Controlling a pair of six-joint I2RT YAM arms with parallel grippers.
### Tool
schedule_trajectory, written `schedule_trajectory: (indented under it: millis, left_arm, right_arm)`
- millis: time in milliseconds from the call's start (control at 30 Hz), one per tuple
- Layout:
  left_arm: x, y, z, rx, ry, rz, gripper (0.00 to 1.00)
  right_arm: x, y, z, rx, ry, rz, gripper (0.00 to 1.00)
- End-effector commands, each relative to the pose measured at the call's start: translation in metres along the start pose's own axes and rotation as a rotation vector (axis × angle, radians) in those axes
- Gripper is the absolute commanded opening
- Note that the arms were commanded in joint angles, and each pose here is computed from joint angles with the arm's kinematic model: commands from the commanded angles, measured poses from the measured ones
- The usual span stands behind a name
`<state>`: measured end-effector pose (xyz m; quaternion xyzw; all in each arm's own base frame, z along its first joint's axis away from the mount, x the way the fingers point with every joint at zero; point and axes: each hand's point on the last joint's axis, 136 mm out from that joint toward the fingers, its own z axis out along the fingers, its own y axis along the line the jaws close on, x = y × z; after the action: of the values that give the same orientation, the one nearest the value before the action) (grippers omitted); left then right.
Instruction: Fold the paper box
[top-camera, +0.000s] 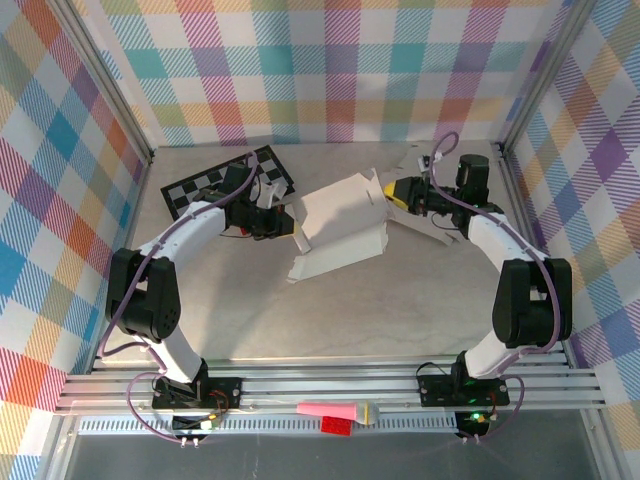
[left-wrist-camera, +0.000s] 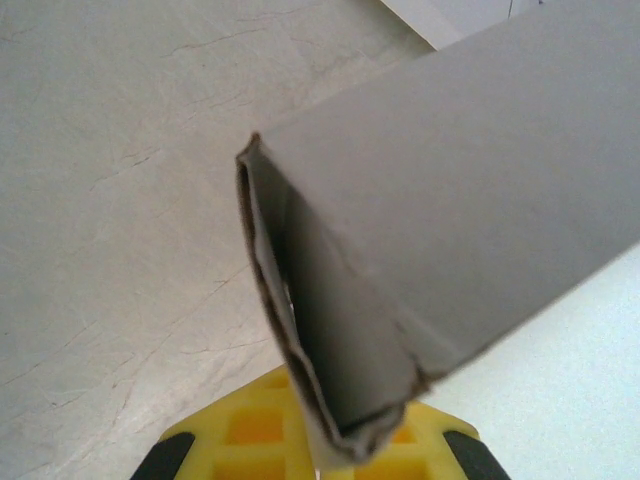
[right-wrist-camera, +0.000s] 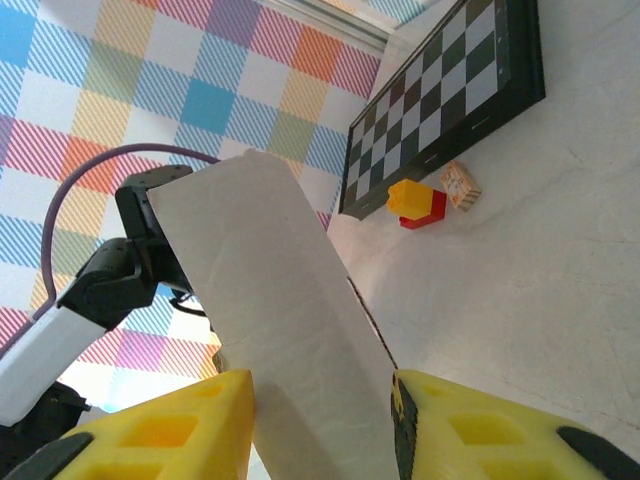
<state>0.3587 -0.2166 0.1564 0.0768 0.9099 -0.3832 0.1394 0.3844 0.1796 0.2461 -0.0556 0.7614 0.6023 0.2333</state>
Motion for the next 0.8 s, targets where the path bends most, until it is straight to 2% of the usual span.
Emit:
schedule_trajectory:
  millis: [0, 500, 767]
  left_arm:
    - [-0.003, -0.004, -0.005, 0.022, 0.003, 0.004, 0.00]
    - [-0.003, -0.009, -0.012, 0.014, -0.012, 0.027, 0.00]
    - [-0.003, -0.009, -0.016, -0.002, -0.017, 0.033, 0.00]
  right_arm:
    - [0.004, 0.015, 0.006, -0.029, 0.039, -0.077, 0.41]
    - [0.018, 0.013, 0.029, 0.084, 0.104, -0.158, 0.41]
    - [0.026, 0.006, 0.034, 0.241, 0.114, -0.254, 0.37]
